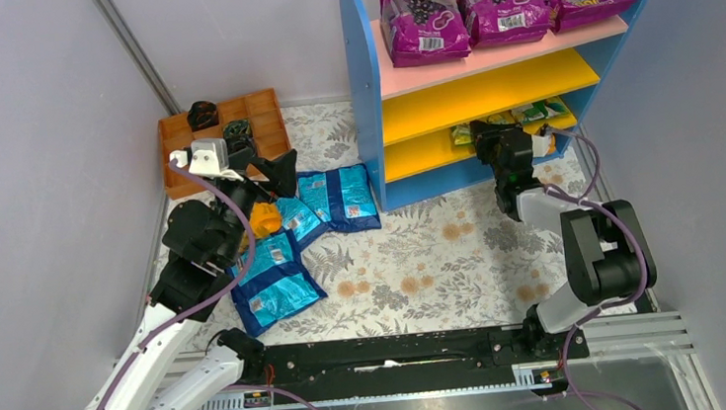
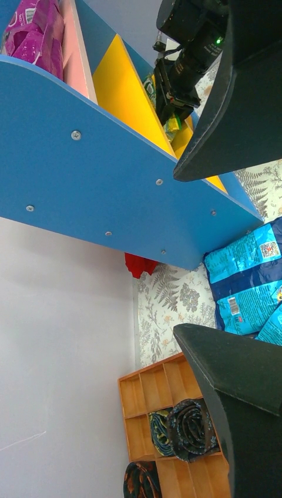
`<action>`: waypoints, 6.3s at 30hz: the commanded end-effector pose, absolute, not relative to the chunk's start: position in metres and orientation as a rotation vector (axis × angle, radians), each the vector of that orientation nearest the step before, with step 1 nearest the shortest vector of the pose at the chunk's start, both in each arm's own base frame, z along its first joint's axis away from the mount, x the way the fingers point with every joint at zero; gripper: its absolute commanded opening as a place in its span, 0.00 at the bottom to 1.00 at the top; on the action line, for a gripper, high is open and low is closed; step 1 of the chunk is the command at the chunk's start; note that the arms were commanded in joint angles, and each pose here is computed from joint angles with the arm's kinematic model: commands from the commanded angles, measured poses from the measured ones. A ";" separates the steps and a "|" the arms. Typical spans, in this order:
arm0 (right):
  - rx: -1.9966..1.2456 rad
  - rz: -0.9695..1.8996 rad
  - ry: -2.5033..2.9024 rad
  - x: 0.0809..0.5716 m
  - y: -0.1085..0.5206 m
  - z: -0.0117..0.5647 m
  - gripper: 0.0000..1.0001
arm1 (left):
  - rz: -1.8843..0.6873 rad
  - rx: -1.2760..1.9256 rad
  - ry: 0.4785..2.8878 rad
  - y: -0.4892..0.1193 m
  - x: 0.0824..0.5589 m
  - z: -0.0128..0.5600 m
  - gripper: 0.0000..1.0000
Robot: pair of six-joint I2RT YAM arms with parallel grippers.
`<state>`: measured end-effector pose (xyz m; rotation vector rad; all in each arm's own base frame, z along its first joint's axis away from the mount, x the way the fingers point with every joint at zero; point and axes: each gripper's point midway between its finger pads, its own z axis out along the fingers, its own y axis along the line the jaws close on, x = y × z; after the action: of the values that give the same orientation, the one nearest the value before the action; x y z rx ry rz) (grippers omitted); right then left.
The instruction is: Place and organize the candy bags onto the shelf
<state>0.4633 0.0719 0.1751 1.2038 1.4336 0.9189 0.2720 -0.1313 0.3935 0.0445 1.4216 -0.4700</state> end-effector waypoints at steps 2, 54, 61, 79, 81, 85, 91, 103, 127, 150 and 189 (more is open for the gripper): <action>1.248 0.797 1.307 0.483 0.046 0.194 0.25 | -0.487 0.023 1.365 -0.129 0.271 0.408 0.96; 0.122 0.594 2.238 0.272 0.141 0.136 0.80 | -0.366 -0.088 1.472 -0.117 0.298 0.368 0.99; 0.049 0.672 2.176 0.261 0.149 0.146 0.83 | -0.356 -0.101 1.689 -0.131 0.310 0.314 0.99; -0.099 0.790 2.219 0.248 0.168 0.126 0.89 | 0.125 -0.236 2.284 -0.064 0.293 0.182 0.87; -0.098 0.793 2.218 0.247 0.168 0.125 0.89 | 0.201 -0.166 2.333 -0.064 0.302 0.172 0.75; -0.090 0.793 2.218 0.242 0.166 0.123 0.89 | 0.340 -0.061 2.400 -0.064 0.324 0.153 0.65; -0.085 0.799 2.229 0.236 0.165 0.120 0.89 | 0.464 0.030 2.460 -0.062 0.340 0.120 0.71; -0.084 0.858 2.236 0.237 0.173 0.123 0.89 | 0.702 0.134 2.417 -0.052 0.334 0.105 0.69; -0.044 0.992 2.236 0.230 0.187 0.127 0.90 | 0.730 0.029 2.334 -0.036 0.326 0.123 0.61; -0.055 1.024 2.230 0.233 0.192 0.125 0.89 | 0.690 -0.269 2.391 0.014 0.323 0.096 0.99; -0.078 1.087 2.234 0.234 0.201 0.122 0.89 | 0.535 -0.503 2.335 0.039 0.343 0.117 0.98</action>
<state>0.2278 0.1947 0.1102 -0.0206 2.2863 1.0576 0.3199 0.0371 0.1190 -0.4326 2.3216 0.6290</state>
